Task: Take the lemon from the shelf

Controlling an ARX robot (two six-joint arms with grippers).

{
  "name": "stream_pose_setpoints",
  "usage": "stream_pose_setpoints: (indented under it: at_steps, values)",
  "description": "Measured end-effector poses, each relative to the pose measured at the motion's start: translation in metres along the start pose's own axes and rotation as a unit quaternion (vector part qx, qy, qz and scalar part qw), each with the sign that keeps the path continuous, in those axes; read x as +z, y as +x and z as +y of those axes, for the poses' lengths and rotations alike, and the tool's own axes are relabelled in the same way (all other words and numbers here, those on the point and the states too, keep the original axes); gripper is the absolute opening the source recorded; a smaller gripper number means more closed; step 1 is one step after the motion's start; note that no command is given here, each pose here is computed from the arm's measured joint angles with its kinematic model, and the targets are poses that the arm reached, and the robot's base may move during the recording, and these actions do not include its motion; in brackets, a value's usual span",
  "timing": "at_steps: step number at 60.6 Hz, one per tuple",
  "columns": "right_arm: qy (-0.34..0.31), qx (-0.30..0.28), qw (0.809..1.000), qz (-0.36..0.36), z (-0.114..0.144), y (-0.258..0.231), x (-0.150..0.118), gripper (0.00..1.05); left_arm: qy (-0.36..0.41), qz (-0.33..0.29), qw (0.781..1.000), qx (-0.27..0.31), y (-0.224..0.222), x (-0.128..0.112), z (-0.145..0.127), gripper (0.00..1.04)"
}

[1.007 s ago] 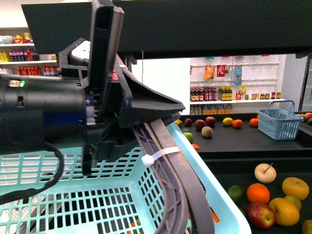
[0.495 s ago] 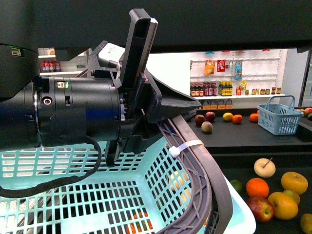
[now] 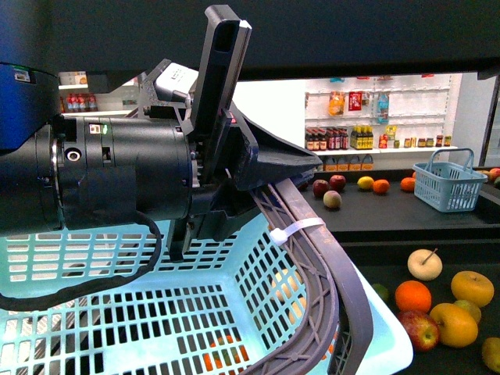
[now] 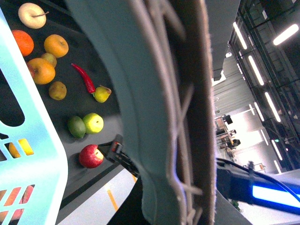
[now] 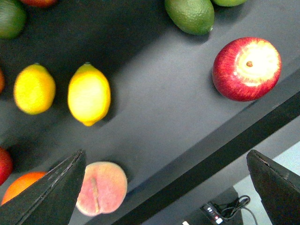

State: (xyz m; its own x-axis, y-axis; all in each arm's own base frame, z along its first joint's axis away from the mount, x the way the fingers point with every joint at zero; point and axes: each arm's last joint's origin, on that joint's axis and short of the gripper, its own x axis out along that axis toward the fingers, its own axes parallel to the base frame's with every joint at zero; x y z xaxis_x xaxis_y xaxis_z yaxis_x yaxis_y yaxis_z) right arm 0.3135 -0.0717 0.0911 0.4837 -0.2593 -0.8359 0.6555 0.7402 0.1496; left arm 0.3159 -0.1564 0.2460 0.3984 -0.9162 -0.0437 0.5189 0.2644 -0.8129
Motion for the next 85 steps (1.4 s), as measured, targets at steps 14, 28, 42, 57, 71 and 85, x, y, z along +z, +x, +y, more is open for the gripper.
stream_pose_setpoints:
  at_steps: [14, 28, 42, 57, 71, 85]
  values:
    - [0.027, -0.006, 0.999, 0.018, 0.043, 0.064, 0.005, 1.02, 0.0, 0.0, 1.0, 0.0, 0.0, 0.0, 0.0, 0.09]
    - [0.047, -0.003, 0.998, 0.049, 0.073, 0.104, -0.004, 1.02, 0.0, 0.0, 1.0, 0.0, 0.0, 0.0, 0.0, 0.09]
    - [0.046, 0.002, 0.997, 0.06, 0.094, 0.13, -0.013, 1.02, 0.0, 0.0, 1.0, 0.0, 0.0, 0.0, 0.0, 0.09]
    - [0.043, -0.006, 0.997, 0.067, 0.098, 0.153, -0.019, 1.02, 0.0, 0.0, 1.0, 0.0, 0.0, 0.0, 0.0, 0.09]
    - [0.04, -0.005, 0.997, 0.071, 0.103, 0.164, -0.025, 1.02, 0.0, 0.0, 1.0, 0.0, 0.0, 0.0, 0.0, 0.09]
    - [0.033, 0.001, 0.997, 0.073, 0.111, 0.175, -0.031, 1.02, 0.0, 0.0, 1.0, 0.0, 0.0, 0.0, 0.0, 0.09]
